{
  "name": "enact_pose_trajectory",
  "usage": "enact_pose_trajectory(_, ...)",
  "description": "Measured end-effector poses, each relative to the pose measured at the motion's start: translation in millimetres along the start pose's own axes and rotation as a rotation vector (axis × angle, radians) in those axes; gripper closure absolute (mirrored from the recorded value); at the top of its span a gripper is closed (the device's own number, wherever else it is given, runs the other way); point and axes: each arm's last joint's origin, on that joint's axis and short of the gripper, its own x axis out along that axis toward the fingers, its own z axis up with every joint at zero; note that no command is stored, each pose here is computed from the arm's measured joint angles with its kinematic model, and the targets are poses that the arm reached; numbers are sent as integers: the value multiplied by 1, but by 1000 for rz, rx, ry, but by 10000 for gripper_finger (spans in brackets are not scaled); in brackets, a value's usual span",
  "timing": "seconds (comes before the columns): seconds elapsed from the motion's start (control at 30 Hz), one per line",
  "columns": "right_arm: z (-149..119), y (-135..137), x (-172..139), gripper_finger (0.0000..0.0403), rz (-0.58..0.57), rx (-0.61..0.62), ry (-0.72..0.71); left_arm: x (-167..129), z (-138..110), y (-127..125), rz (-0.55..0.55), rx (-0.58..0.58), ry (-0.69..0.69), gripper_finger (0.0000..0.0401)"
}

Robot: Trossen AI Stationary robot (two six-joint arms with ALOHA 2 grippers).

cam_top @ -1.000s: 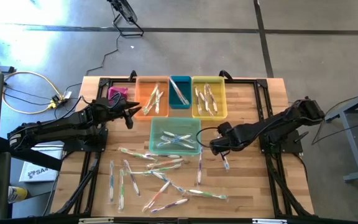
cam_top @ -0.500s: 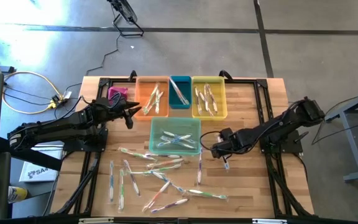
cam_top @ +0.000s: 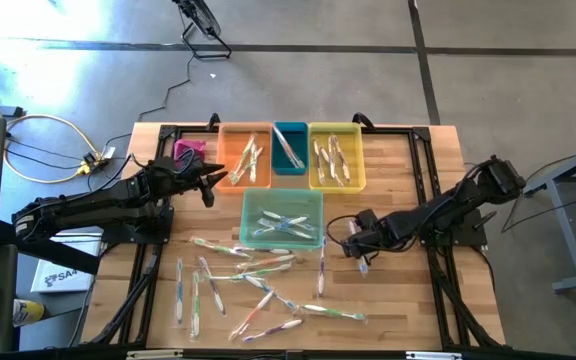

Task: Pick & Place Toothbrushes
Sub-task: Put the blue toothbrush into the green bin

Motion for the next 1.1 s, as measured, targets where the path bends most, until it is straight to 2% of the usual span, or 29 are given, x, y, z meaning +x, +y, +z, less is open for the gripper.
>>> enact_pose_trajectory(0.27,-2,0,0,309,0,-11,-2,0,0,0,0,0,0,297)
enact_pose_trajectory(0.63,-2,0,1,389,0,-12,-4,0,0,0,0,0,0,297)
enact_pose_trajectory(1.1,-2,0,1,395,4,-18,-3,0,0,0,0,0,0,297)
